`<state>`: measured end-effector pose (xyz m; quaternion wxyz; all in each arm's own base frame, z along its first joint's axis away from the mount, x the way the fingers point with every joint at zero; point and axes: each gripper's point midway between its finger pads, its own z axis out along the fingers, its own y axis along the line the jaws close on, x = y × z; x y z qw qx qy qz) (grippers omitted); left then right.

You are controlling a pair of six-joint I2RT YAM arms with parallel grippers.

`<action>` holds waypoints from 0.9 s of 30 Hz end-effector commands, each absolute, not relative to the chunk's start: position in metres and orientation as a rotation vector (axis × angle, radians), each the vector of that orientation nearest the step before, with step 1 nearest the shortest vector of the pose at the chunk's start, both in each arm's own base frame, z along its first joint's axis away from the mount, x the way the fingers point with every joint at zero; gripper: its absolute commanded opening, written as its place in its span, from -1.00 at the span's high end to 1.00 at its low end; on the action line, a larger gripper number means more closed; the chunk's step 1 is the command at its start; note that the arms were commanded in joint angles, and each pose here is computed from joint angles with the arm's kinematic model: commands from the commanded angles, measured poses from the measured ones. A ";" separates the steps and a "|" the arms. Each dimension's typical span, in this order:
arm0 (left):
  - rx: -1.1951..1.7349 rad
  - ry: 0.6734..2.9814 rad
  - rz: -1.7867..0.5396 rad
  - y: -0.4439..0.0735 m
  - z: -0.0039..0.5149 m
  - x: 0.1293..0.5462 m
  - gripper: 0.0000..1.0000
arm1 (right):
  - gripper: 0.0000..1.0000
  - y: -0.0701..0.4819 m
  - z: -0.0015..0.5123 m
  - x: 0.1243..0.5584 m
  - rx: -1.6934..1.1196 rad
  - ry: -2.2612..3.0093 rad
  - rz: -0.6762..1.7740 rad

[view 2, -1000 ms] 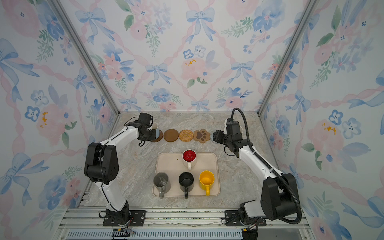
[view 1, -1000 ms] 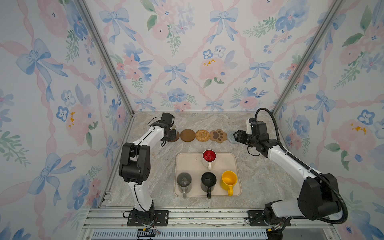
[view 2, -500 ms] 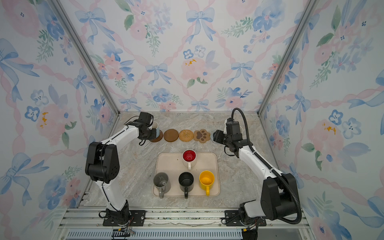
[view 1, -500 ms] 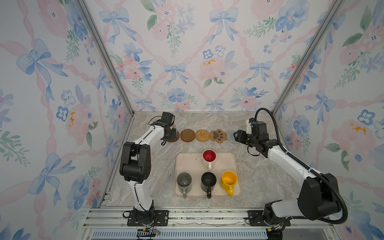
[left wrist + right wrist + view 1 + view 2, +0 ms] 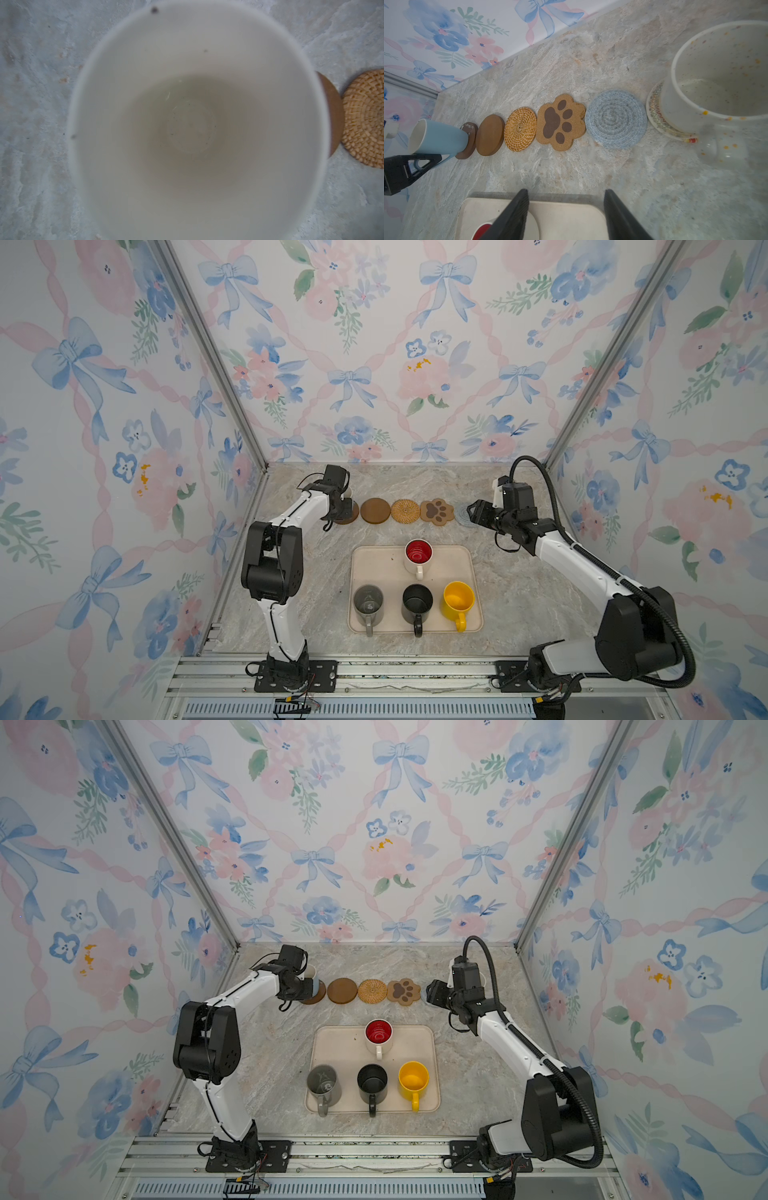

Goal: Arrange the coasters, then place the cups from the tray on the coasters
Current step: 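Lower the light-blue-handled mug onto the chipped wooden coaster and release it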

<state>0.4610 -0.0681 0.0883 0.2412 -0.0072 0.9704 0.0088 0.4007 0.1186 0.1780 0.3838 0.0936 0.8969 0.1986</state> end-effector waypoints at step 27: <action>-0.026 2.608 0.036 -0.065 0.098 0.470 0.10 | -0.23 0.115 0.176 0.395 0.245 2.310 0.508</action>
